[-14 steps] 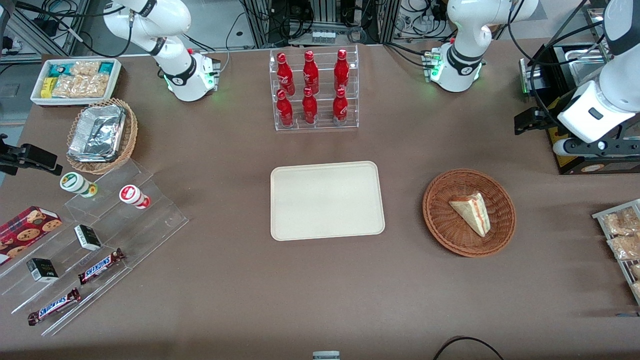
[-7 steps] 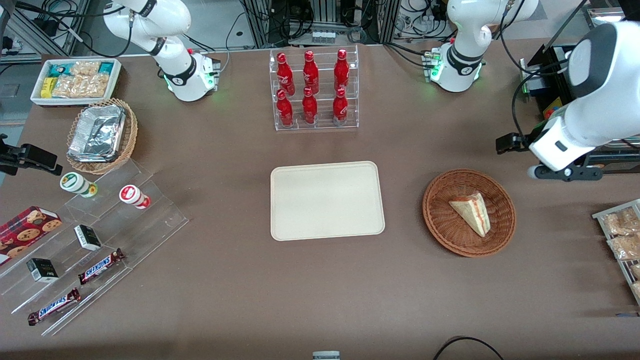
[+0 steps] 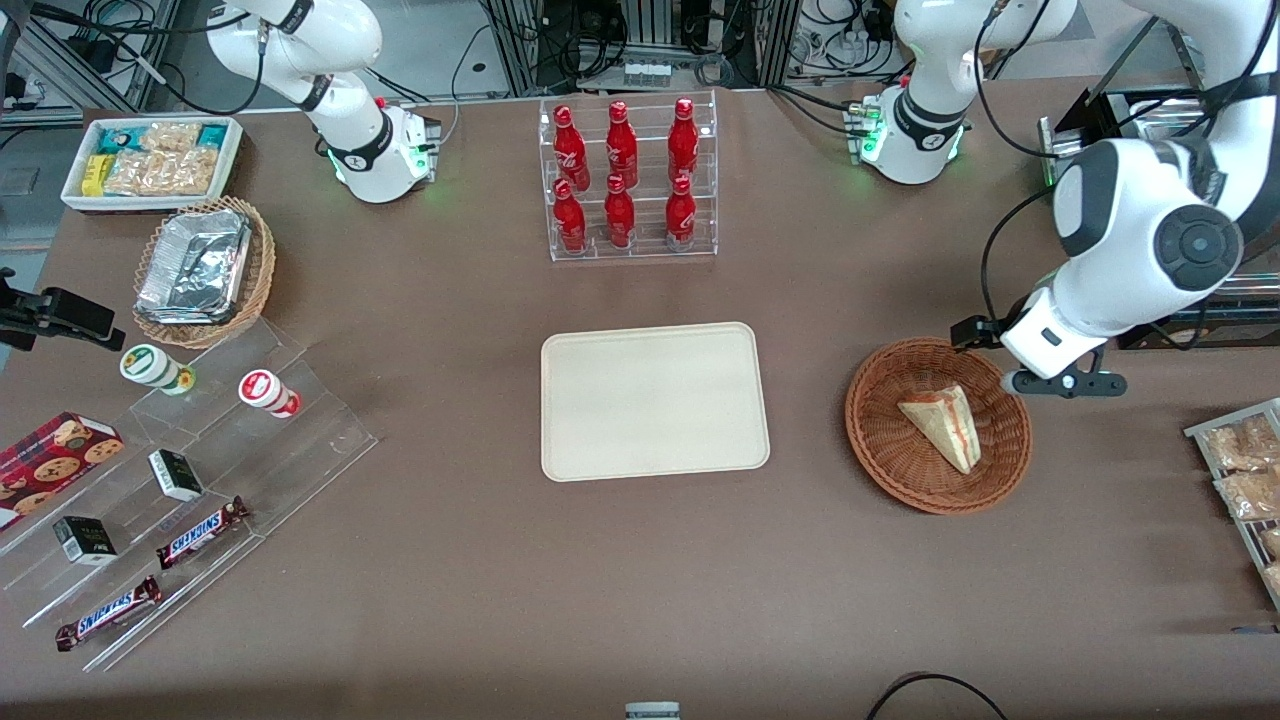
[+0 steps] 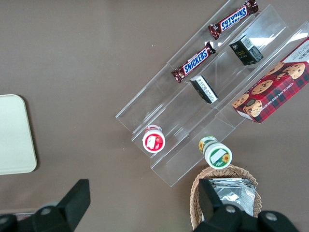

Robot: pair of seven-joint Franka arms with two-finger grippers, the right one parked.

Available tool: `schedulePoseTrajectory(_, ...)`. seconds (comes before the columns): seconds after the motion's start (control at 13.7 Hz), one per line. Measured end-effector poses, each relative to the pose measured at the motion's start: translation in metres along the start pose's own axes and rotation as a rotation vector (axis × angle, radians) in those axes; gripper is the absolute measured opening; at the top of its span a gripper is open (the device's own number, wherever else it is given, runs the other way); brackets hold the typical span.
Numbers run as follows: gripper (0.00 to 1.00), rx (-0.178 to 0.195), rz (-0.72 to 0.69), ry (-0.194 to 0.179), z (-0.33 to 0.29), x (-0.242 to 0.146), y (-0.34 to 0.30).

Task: Place sandwich from basket to tray
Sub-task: 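Move the left gripper over the wrapped sandwich in the wicker basket, then lower the left gripper and close it on the wrapped sandwich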

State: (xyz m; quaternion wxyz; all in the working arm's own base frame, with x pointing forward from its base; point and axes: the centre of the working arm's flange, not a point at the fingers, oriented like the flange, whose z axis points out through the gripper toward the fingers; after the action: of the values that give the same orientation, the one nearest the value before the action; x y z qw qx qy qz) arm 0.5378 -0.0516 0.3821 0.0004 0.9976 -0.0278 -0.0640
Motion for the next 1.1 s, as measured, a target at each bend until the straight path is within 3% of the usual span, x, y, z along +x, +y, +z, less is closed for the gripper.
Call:
schedulePoseTrajectory(0.37, 1.0, -0.007, -0.143, 0.032, 0.023, 0.008, -0.001)
schedulePoseTrajectory(0.66, 1.0, -0.025, -0.498, 0.059, 0.038, 0.018, 0.003)
schedulePoseTrajectory(0.88, 1.0, -0.033, -0.703, 0.049, 0.052, 0.023, 0.007)
schedulePoseTrajectory(1.1, 1.0, -0.036, -0.79, 0.041, 0.058, 0.029, 0.007)
